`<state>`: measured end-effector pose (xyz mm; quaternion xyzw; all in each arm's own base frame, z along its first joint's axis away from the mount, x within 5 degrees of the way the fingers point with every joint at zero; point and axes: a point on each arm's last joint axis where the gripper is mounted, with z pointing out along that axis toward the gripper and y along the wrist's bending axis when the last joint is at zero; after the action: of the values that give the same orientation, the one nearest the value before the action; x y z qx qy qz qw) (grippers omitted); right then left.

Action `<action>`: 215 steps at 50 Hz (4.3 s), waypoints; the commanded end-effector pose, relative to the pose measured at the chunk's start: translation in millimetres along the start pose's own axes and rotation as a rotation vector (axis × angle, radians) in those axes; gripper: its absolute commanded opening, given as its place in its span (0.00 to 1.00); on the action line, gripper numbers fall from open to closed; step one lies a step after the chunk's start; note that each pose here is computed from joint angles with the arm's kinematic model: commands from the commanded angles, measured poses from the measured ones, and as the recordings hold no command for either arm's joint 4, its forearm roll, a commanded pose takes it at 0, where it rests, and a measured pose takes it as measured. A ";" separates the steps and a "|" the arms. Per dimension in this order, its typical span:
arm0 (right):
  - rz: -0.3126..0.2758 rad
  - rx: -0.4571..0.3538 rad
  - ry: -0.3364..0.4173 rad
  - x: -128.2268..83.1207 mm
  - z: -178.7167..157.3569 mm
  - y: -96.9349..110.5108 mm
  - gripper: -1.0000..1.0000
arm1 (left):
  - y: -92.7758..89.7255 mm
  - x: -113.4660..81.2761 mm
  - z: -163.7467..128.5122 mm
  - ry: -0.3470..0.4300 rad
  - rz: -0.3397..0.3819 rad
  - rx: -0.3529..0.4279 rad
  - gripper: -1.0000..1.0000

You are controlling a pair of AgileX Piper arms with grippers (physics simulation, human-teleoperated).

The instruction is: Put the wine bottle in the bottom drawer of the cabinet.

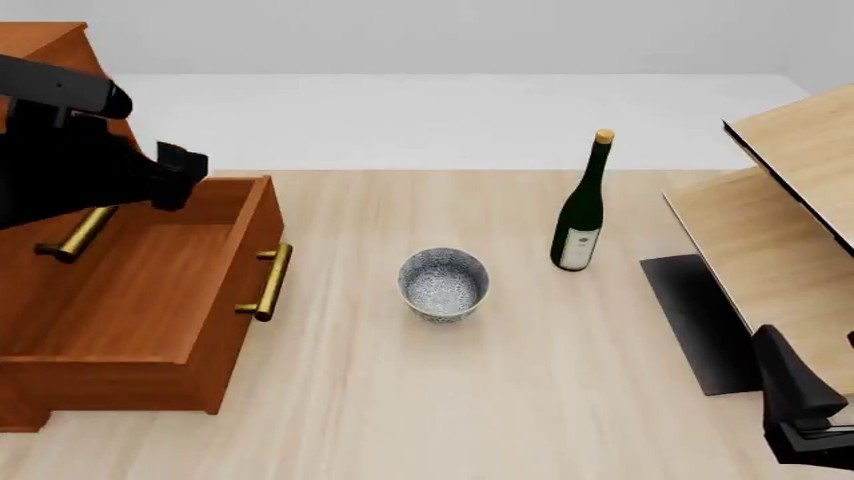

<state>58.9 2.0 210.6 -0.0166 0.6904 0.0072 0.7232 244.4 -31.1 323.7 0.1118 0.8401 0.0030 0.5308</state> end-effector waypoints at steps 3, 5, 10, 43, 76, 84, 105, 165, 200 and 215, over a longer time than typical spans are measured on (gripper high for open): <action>0.001 -0.002 0.004 0.2 0.4 0.1 1.00 | -6.1 18.4 18.5 0.061 0.004 0.021 1.00; 0.002 -0.003 0.004 0.3 0.2 0.2 1.00 | -5.2 20.6 19.8 0.063 0.011 0.017 1.00; 0.002 -0.004 0.004 0.5 -0.5 0.2 1.00 | -7.6 32.1 26.1 0.087 0.013 0.023 1.00; 0.004 -0.008 0.008 -0.1 2.7 0.5 1.00 | -19.3 67.5 48.7 0.147 0.013 0.053 1.00; 0.000 -0.004 0.011 1.1 0.0 0.3 1.00 | -31.1 105.0 65.0 0.195 -0.008 0.077 1.00; 0.000 -0.004 0.013 1.2 0.4 0.2 1.00 | -33.1 109.9 69.2 0.203 -0.015 0.081 1.00; 0.001 -0.004 0.018 1.1 1.9 0.3 1.00 | -36.3 123.8 76.7 0.220 -0.031 0.085 1.00; 0.004 -0.007 0.019 1.1 2.5 0.4 1.00 | -71.2 117.7 68.3 0.191 0.006 0.197 1.00; 0.004 -0.009 0.020 1.3 2.0 0.5 1.00 | -73.1 112.3 56.0 0.165 0.009 0.211 1.00; 0.003 -0.012 0.022 1.4 2.2 0.7 1.00 | -49.5 70.6 26.0 0.086 0.025 0.155 1.00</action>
<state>61.4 2.6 209.5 -0.0187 0.6979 0.0116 0.7158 234.1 -76.7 214.6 0.1538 0.8715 -0.0650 0.4610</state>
